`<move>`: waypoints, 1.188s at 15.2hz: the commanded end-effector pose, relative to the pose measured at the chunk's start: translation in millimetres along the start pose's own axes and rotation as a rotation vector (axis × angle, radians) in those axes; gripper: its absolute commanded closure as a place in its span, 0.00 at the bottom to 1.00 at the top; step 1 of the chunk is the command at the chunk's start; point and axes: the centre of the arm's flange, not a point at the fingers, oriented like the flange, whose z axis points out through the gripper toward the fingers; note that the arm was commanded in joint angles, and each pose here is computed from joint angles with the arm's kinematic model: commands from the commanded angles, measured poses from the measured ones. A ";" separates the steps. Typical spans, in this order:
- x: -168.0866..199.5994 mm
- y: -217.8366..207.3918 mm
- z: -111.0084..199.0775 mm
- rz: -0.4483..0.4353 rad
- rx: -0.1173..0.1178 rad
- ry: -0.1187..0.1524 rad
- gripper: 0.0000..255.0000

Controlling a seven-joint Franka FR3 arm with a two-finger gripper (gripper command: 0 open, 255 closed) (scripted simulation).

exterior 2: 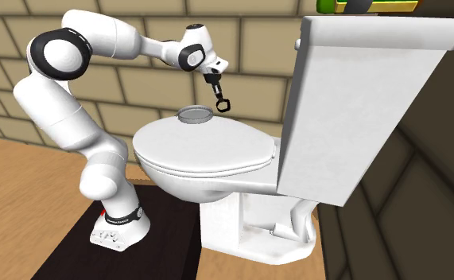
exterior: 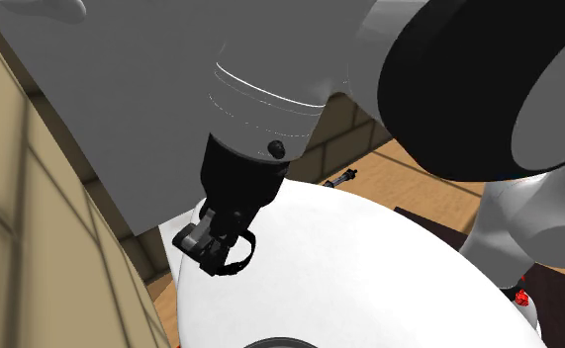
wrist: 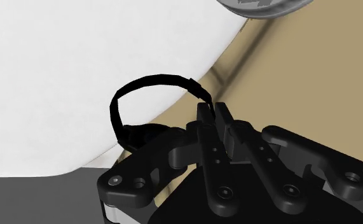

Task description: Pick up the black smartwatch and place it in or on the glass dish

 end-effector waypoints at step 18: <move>-134.1 -126.7 14.8 0.002 0.000 0.000 1.00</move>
